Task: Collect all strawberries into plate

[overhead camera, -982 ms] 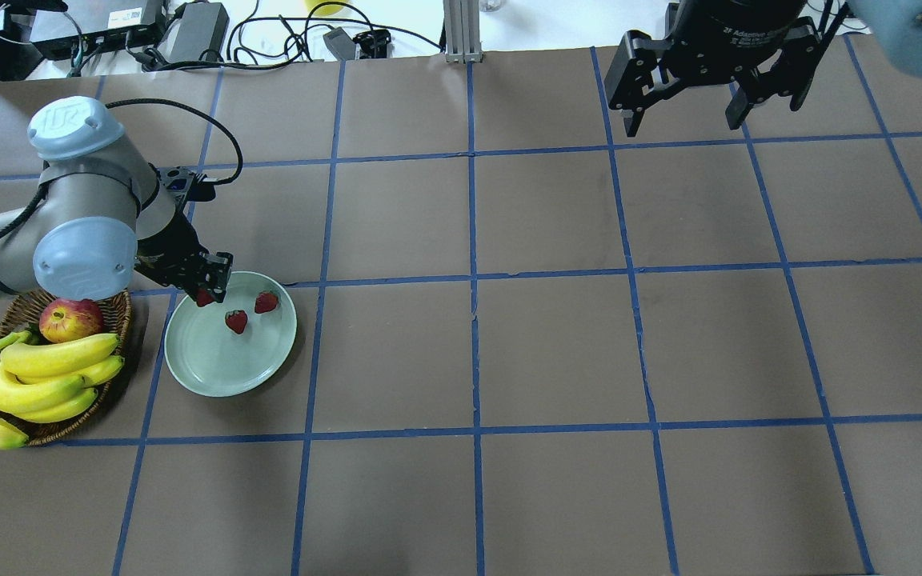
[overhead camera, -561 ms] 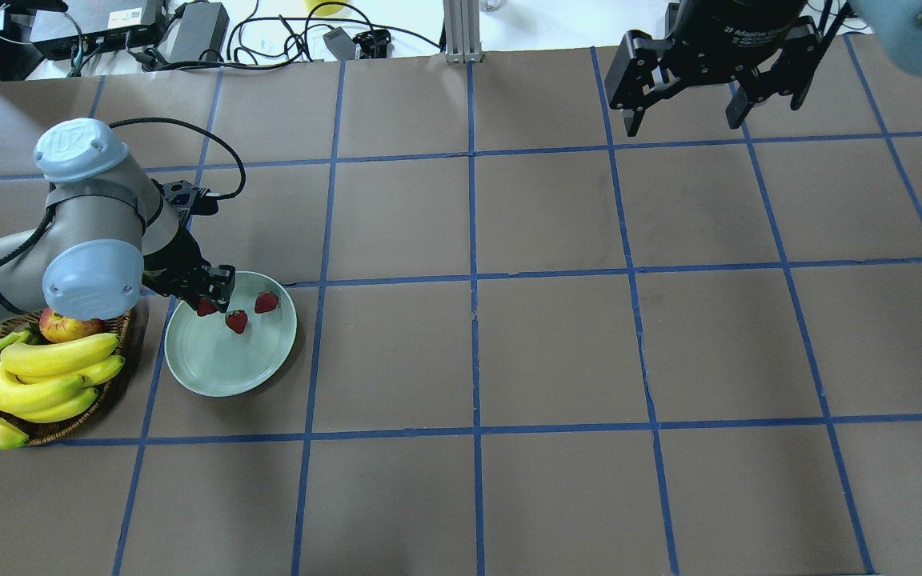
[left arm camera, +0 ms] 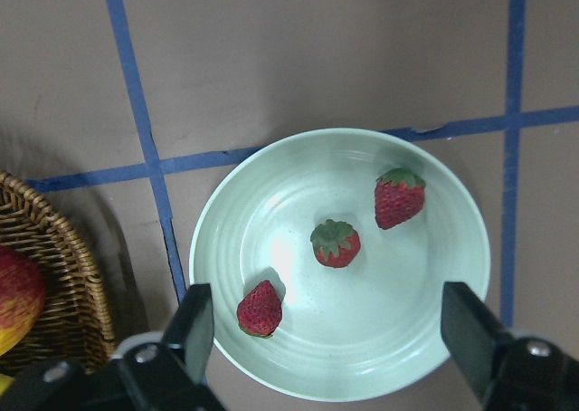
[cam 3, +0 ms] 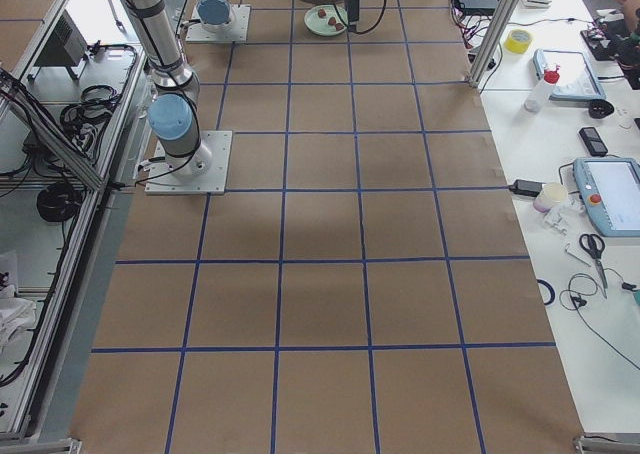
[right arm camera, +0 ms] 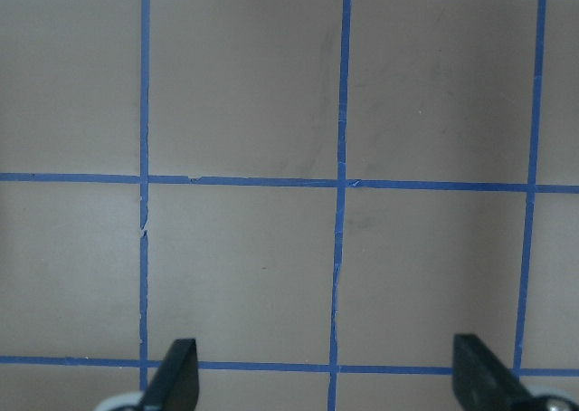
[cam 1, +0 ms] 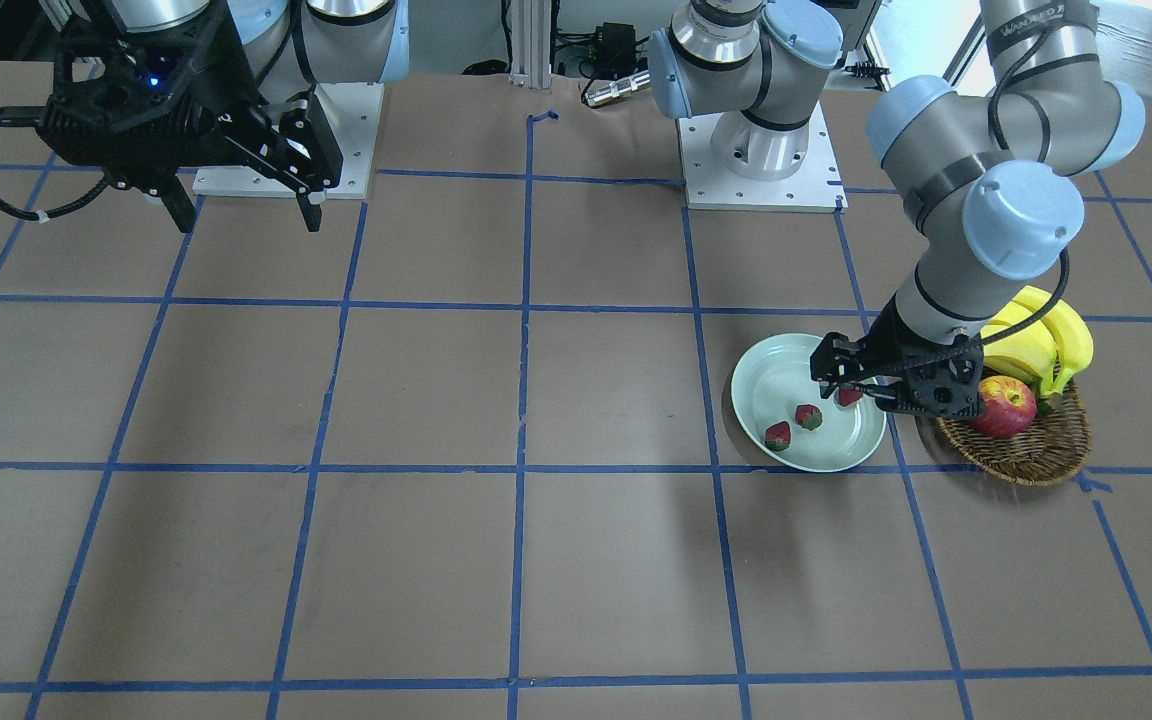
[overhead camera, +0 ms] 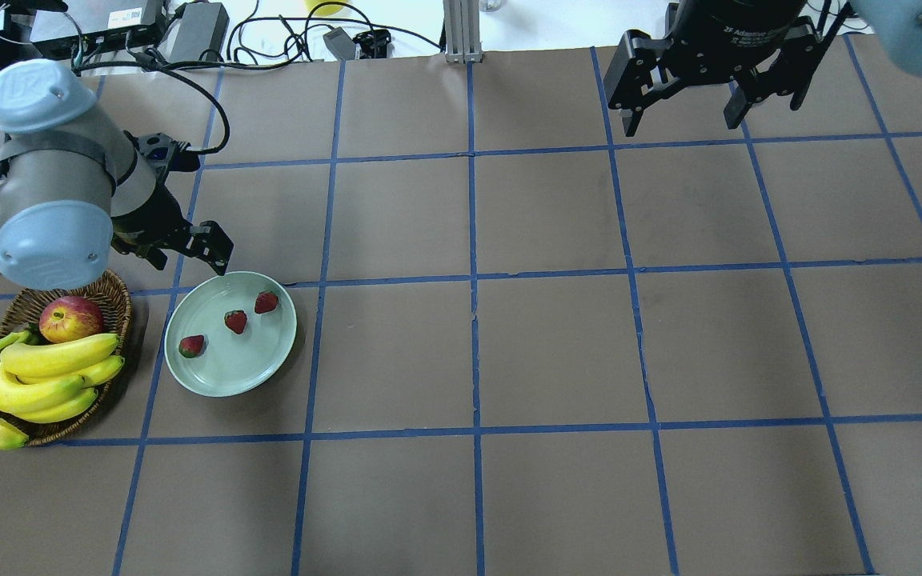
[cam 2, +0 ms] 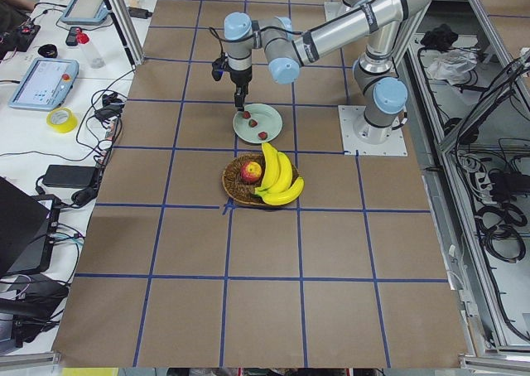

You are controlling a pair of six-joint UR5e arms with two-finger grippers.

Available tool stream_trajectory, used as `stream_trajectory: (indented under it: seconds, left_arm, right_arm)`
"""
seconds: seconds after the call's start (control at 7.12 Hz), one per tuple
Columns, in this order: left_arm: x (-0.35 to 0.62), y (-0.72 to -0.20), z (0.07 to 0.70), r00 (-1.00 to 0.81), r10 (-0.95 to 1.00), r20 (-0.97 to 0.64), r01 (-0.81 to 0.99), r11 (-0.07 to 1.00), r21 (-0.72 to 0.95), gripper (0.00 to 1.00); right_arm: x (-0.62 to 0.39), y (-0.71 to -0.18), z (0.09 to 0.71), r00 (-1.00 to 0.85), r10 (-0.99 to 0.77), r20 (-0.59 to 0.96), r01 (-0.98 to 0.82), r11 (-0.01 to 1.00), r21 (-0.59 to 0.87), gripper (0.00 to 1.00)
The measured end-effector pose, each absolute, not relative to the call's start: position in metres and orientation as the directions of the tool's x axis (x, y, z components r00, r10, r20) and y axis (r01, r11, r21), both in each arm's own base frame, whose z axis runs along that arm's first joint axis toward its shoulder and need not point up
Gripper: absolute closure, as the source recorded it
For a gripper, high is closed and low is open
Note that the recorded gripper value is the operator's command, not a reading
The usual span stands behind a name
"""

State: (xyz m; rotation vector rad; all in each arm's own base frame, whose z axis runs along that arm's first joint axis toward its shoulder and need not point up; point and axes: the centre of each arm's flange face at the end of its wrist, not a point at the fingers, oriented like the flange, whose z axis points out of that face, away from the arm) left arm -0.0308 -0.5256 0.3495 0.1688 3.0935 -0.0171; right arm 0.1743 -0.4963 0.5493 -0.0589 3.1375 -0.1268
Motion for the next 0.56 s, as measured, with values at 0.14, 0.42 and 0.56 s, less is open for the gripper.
stream_trajectory:
  seconds: [0.14,0.42,0.56]
  left_arm:
    - [-0.063,-0.526,0.396,-0.995,0.089,-0.051,0.092,0.994,-0.056,0.10]
    - [-0.133,-0.512,0.471,-0.994,0.095,-0.052,0.102,0.982,-0.160,0.10]
    - [-0.157,-0.500,0.501,-0.991,0.121,-0.048,0.128,0.977,-0.173,0.10]
  right_arm:
    - [0.173,-0.498,0.547,-0.999,-0.034,-0.001,-0.033,0.997,-0.077,0.00]
    - [0.160,-0.504,0.541,-1.000,-0.004,-0.002,-0.004,0.998,-0.069,0.00]
    - [0.153,-0.507,0.532,-1.000,0.010,-0.004,0.010,0.997,-0.077,0.00]
